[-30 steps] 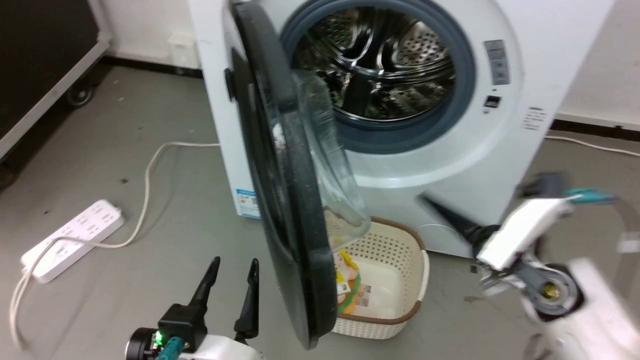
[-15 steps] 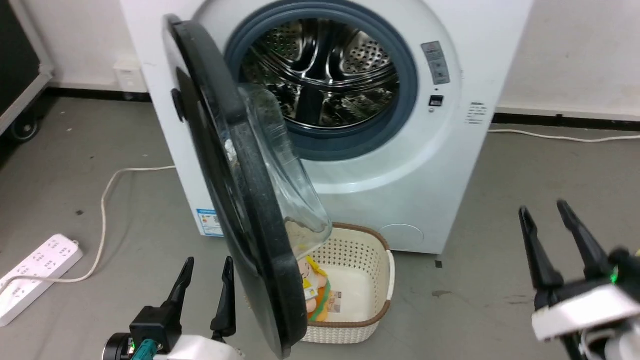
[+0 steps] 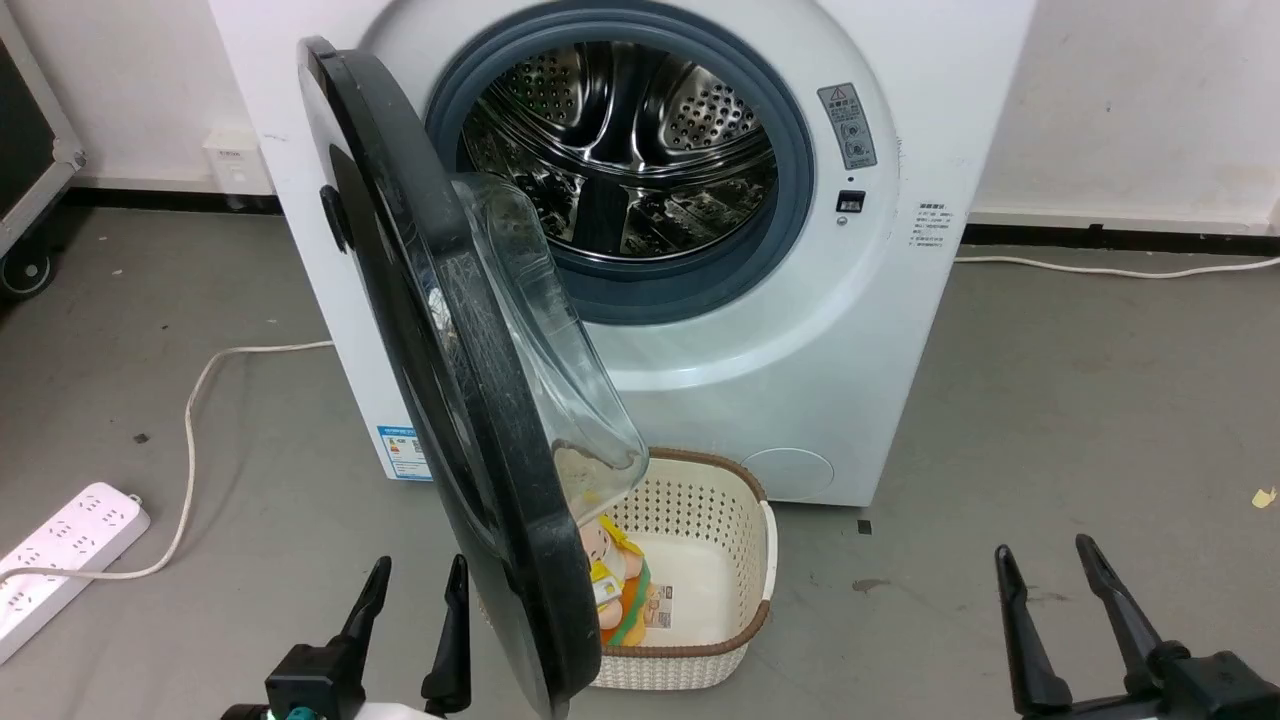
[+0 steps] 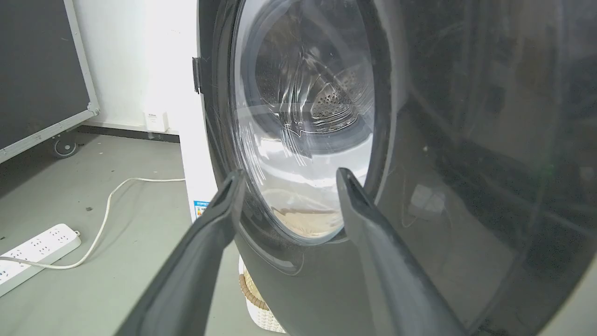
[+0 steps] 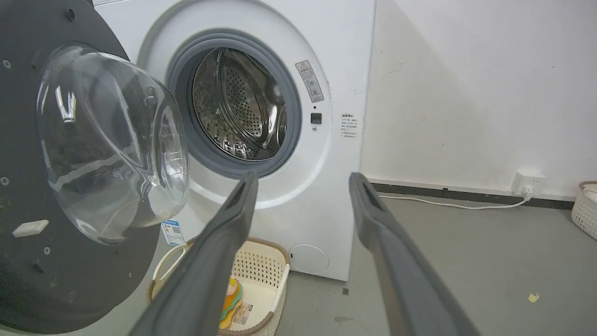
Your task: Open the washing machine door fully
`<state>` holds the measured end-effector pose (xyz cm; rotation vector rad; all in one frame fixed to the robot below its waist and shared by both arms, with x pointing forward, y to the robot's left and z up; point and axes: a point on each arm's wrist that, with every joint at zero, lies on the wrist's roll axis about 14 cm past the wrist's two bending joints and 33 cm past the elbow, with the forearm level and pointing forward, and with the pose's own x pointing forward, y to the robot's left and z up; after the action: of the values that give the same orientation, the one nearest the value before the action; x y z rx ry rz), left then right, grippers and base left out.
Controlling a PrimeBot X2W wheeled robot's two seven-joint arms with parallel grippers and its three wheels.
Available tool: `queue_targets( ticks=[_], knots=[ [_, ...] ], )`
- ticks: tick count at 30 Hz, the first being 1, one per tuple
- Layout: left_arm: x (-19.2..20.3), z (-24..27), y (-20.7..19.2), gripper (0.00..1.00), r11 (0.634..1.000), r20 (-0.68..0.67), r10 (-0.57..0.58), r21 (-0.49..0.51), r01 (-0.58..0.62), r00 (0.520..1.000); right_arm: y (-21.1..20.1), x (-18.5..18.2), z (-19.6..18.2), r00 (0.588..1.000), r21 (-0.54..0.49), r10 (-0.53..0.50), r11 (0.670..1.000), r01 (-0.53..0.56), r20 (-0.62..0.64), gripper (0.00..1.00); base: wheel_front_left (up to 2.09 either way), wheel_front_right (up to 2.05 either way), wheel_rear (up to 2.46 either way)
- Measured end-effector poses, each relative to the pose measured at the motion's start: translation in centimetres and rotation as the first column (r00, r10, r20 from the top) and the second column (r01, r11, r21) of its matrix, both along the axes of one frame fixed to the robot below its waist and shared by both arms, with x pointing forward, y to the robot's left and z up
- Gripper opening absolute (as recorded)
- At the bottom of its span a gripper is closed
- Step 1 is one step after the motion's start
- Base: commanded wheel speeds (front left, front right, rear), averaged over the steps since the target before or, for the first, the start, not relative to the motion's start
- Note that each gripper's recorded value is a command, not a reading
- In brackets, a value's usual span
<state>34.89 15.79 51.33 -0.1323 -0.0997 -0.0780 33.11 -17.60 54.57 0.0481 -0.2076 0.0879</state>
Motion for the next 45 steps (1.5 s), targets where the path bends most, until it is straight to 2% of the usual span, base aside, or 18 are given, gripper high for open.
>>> queue_targets(
  ticks=[8, 9, 10, 11, 14, 19, 22, 23, 24, 26, 27, 29, 33, 34, 35, 40, 41, 45],
  knots=[
    [-0.2, -0.3, 0.1, 1.00, 1.000, -0.007, 0.004, 0.000, -0.004, 1.000, 0.4, 0.1, 0.0, 1.000, -0.012, 0.009, 1.000, -0.009, -0.001, 1.00, 0.00, 0.00, 0.00],
    [-0.2, -0.3, 0.1, 0.92, 1.000, -0.008, 0.005, 0.000, -0.005, 1.000, 0.4, 0.1, -0.1, 1.000, -0.012, 0.010, 1.000, -0.010, -0.002, 1.00, 0.00, 0.00, 0.00],
    [-0.2, -0.3, 0.1, 0.17, 1.000, -0.008, 0.005, 0.000, -0.005, 1.000, 0.4, 0.1, -0.1, 1.000, -0.012, 0.010, 1.000, -0.010, -0.002, 1.00, 0.00, 0.00, 0.00],
    [-0.3, -0.3, 0.1, 0.00, 1.000, -0.009, 0.003, 0.000, -0.003, 1.000, 0.5, 0.1, -0.1, 1.000, -0.012, 0.013, 1.000, -0.013, -0.004, 1.00, 0.00, 0.00, 0.00],
    [-0.3, -0.1, 0.2, 0.00, 1.000, -0.002, 0.002, -0.001, -0.002, 1.000, 0.7, 0.2, -0.2, 1.000, -0.011, 0.017, 1.000, -0.017, -0.005, 1.00, 0.00, 0.00, 0.00],
    [0.0, 4.6, 2.6, 0.00, 0.995, 0.140, 0.101, -0.030, -0.097, 0.985, 0.8, 0.3, -0.4, 1.000, -0.008, 0.022, 1.000, -0.022, -0.012, 1.00, 0.00, 0.00, 0.00],
    [-0.5, 10.3, 4.1, 0.00, 0.986, 0.306, 0.159, -0.089, -0.138, 0.939, 0.9, 0.4, -0.4, 1.000, 0.000, 0.024, 1.000, -0.024, -0.015, 1.00, 0.00, 0.00, 0.00],
    [-0.5, 10.3, 4.1, 0.00, 0.986, 0.306, 0.159, -0.089, -0.138, 0.939, 0.9, 0.4, -0.4, 1.000, 0.000, 0.024, 1.000, -0.024, -0.015, 1.00, 0.00, 0.00, 0.00],
    [-0.9, 13.4, 4.5, 0.00, 0.983, 0.392, 0.177, -0.123, -0.139, 0.903, 0.9, 0.4, -0.5, 1.000, 0.000, 0.024, 1.000, -0.024, -0.015, 1.00, 0.00, 0.00, 0.00],
    [-1.3, 14.9, 4.5, 0.00, 0.982, 0.435, 0.180, -0.135, -0.134, 0.882, 0.9, 0.4, -0.4, 1.000, 0.001, 0.024, 1.000, -0.024, -0.014, 1.00, 0.00, 0.00, 0.00],
    [-2.0, 17.5, 3.8, 0.00, 0.984, 0.511, 0.166, -0.143, -0.107, 0.844, 0.9, 0.4, -0.4, 1.000, 0.001, 0.025, 1.000, -0.025, -0.013, 1.00, 0.00, 0.00, 0.00],
    [-2.5, 19.1, 2.8, 0.00, 0.987, 0.557, 0.137, -0.144, -0.067, 0.819, 0.9, 0.3, -0.4, 1.000, 0.003, 0.025, 1.000, -0.025, -0.013, 1.00, 0.00, 0.00, 0.00],
    [-3.0, 20.5, 0.7, 0.00, 0.992, 0.598, 0.076, -0.123, -0.002, 0.798, 1.0, 0.3, -0.4, 1.000, 0.007, 0.027, 1.000, -0.027, -0.014, 1.00, 0.00, 0.00, 0.00],
    [-3.1, 20.9, -1.1, 0.00, 0.995, 0.613, 0.018, -0.092, 0.048, 0.790, 1.0, 0.3, -0.5, 0.999, 0.008, 0.029, 1.000, -0.029, -0.015, 1.00, 0.00, 0.00, 0.00],
    [-3.1, 20.9, -1.1, 0.00, 0.995, 0.613, 0.018, -0.092, 0.048, 0.790, 1.0, 0.3, -0.5, 0.999, 0.008, 0.029, 1.000, -0.029, -0.015, 1.00, 0.00, 0.00, 0.00],
    [-2.7, 17.3, -8.2, 0.00, 0.970, 0.515, -0.211, 0.001, 0.245, 0.831, 1.0, 0.2, -0.7, 0.999, 0.012, 0.027, 1.000, -0.027, -0.023, 1.00, 0.00, 0.00, 0.00],
    [-2.7, 17.3, -8.2, 0.00, 0.970, 0.515, -0.211, 0.001, 0.245, 0.831, 1.0, 0.2, -0.7, 0.999, 0.012, 0.027, 1.000, -0.027, -0.023, 1.00, 0.00, 0.00, 0.00],
    [-2.4, 10.6, -12.3, 0.00, 0.928, 0.267, -0.357, -0.004, 0.372, 0.895, 0.7, 0.1, -1.1, 0.999, 0.027, 0.018, 0.999, -0.018, -0.034, 1.00, 0.00, 0.00, 0.00]
  ],
)
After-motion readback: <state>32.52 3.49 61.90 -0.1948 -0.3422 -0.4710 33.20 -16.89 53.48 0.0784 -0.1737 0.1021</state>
